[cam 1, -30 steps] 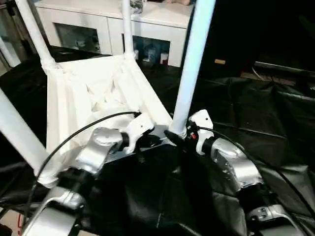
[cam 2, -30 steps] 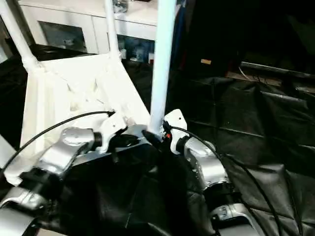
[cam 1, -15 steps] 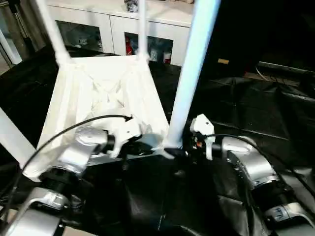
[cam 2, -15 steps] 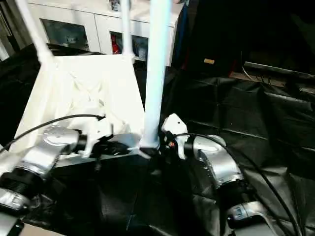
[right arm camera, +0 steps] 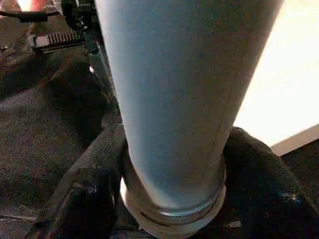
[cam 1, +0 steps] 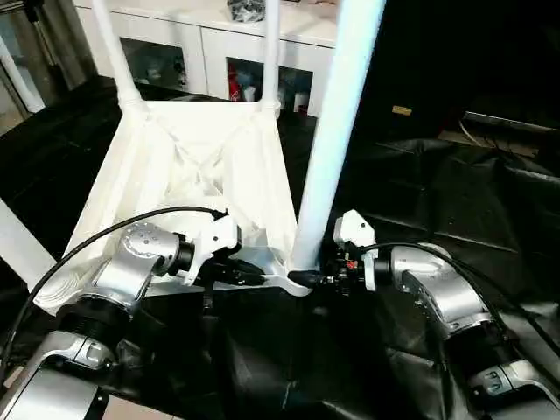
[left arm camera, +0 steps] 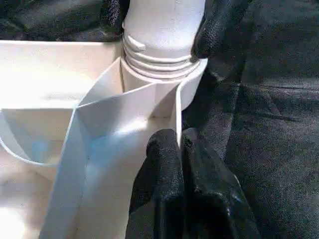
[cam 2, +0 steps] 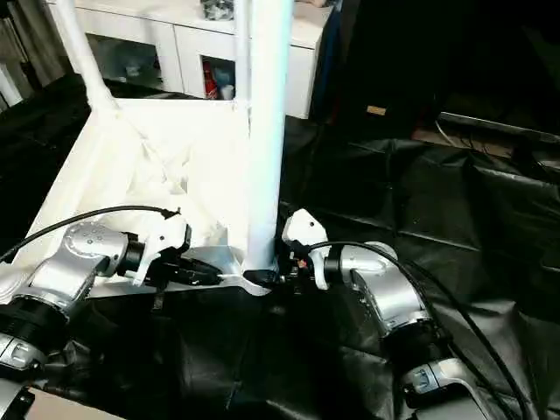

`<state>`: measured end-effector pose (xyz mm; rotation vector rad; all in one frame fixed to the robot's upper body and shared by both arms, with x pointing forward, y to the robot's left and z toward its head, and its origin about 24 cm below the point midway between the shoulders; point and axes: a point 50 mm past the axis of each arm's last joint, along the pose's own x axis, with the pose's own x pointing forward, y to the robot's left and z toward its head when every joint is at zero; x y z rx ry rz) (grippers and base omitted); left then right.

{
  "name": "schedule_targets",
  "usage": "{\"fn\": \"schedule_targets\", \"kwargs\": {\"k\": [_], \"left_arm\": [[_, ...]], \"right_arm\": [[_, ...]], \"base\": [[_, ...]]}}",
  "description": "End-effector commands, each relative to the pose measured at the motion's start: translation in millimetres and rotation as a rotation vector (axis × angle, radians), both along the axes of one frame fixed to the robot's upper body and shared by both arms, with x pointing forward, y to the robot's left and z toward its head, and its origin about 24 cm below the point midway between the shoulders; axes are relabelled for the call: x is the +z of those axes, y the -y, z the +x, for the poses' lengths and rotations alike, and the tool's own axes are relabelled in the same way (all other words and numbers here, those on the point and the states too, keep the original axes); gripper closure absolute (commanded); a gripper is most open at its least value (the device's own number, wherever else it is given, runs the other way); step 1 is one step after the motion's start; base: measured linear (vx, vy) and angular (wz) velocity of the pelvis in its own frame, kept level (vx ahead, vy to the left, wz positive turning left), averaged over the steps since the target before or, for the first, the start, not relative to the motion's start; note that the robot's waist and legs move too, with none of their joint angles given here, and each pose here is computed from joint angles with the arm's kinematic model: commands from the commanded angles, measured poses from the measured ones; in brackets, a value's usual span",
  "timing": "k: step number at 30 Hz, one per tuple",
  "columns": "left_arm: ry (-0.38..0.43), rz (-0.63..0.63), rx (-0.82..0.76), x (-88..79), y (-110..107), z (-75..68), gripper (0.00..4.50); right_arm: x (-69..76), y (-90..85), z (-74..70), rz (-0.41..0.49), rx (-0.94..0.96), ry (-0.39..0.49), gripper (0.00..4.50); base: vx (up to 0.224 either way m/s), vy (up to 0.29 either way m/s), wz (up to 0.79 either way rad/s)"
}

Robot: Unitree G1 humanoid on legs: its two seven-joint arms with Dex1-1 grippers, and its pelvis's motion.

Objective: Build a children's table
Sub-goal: Rotate leg to tighten

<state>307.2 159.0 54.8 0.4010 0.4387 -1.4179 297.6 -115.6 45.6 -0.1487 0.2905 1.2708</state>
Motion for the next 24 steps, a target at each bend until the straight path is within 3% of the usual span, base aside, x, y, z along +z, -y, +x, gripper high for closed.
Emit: {"fn": "schedule_targets", "kwargs": {"k": [1,7,10,12,16,18,22,24], "left_arm": [[0.057,-0.003,0.093,2.4,8.4,12.0,4.50],[0.098,-0.029,0.243,4.2,22.5,25.5,4.50],[0.130,-0.050,0.363,6.9,45.5,36.4,4.50],[0.132,-0.073,0.394,8.7,56.6,39.0,4.50],[0.131,-0.106,0.372,11.2,75.4,38.1,4.50],[0.132,-0.112,0.328,11.2,83.4,34.8,4.50],[0.128,-0.117,0.259,10.7,82.3,29.6,4.50],[0.124,-0.107,0.209,9.4,75.7,25.5,4.50]], "right_arm": [[-7.4,-5.9,-6.5,0.018,0.005,-0.034,1.88],[-18.8,-10.4,3.4,-0.003,-0.192,-0.026,1.89],[-26.7,-18.9,19.1,-0.004,-0.466,-0.030,1.89],[-27.4,-26.2,22.7,0.000,-0.533,-0.044,1.89],[-22.7,-48.5,19.0,0.030,-0.456,-0.034,1.89],[-19.7,-58.8,14.9,0.052,-0.378,-0.009,1.33],[-15.5,-57.2,14.8,0.103,-0.347,-0.032,0.97],[-13.1,-51.8,13.0,0.085,-0.291,-0.008,0.75]], "base": [[0.000,0.000,0.00],[0.000,0.000,0.00],[0.000,0.000,0.00],[0.000,0.000,0.00],[0.000,0.000,0.00],[0.000,0.000,0.00],[0.000,0.000,0.00],[0.000,0.000,0.00]]}}
